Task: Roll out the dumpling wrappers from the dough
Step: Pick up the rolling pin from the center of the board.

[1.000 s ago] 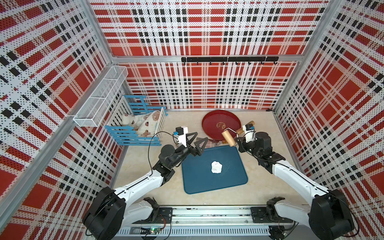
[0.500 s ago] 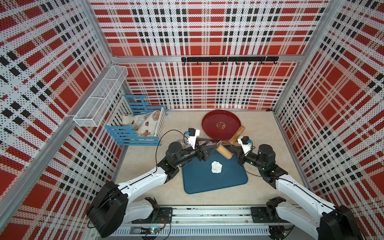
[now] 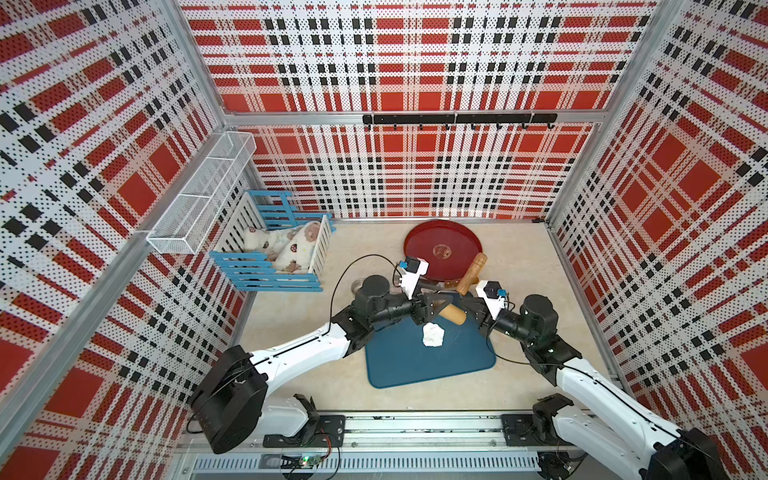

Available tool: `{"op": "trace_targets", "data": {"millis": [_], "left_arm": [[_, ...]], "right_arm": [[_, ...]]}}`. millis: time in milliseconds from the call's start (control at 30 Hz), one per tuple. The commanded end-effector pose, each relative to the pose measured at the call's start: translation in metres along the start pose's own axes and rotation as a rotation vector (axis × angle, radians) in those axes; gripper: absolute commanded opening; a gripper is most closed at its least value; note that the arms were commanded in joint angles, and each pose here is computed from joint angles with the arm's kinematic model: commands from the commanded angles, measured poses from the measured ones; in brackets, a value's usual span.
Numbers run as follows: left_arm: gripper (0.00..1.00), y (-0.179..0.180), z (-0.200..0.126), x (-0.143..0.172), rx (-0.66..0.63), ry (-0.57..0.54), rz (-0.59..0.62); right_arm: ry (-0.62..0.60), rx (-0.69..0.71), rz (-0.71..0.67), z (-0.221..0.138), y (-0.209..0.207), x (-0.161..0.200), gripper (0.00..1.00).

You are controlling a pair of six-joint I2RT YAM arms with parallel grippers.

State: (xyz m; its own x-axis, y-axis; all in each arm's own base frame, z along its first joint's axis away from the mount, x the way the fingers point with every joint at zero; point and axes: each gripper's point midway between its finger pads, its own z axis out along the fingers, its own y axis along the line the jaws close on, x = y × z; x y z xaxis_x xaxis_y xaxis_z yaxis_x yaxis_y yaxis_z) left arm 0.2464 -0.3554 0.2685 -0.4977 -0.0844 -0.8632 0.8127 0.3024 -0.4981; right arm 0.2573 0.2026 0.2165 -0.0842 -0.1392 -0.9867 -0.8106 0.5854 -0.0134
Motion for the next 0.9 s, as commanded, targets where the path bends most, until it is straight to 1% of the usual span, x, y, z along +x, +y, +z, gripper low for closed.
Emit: {"op": "trace_targets", "data": {"millis": [0,133,233,467,533,667,767,833,867], "left_arm": [[0.41,0.008,0.005,0.013,-0.034,0.057,0.007],[0.26,0.01,0.006,0.015,-0.037,0.065,0.003],[0.21,0.011,0.007,0.017,-0.038,0.071,0.004],[0.0,0.014,0.008,0.021,-0.048,0.088,0.012],[0.0,0.016,0.007,0.021,-0.055,0.088,0.02],[0.0,0.021,0.006,0.019,-0.077,0.079,0.028],[0.0,0.022,0.003,0.013,-0.069,0.06,0.035],[0.0,0.024,0.0,0.007,-0.067,0.037,0.043],[0.0,0.025,-0.002,0.004,-0.063,0.026,0.044]], "right_arm": [[-0.068,-0.011,-0.05,-0.004,0.005,-0.019,0.0],[-0.065,-0.004,-0.054,-0.005,0.004,-0.018,0.0],[-0.066,-0.004,-0.056,-0.005,0.004,-0.019,0.0],[-0.079,-0.012,-0.055,-0.007,0.007,-0.026,0.0],[-0.079,-0.009,-0.051,-0.008,0.007,-0.027,0.0],[-0.074,-0.006,-0.038,-0.01,0.006,-0.031,0.19],[-0.065,0.015,-0.013,-0.011,0.003,-0.032,0.36],[-0.063,0.022,0.001,-0.013,0.003,-0.034,0.52],[-0.064,0.021,0.003,-0.014,0.003,-0.034,0.64]]}}
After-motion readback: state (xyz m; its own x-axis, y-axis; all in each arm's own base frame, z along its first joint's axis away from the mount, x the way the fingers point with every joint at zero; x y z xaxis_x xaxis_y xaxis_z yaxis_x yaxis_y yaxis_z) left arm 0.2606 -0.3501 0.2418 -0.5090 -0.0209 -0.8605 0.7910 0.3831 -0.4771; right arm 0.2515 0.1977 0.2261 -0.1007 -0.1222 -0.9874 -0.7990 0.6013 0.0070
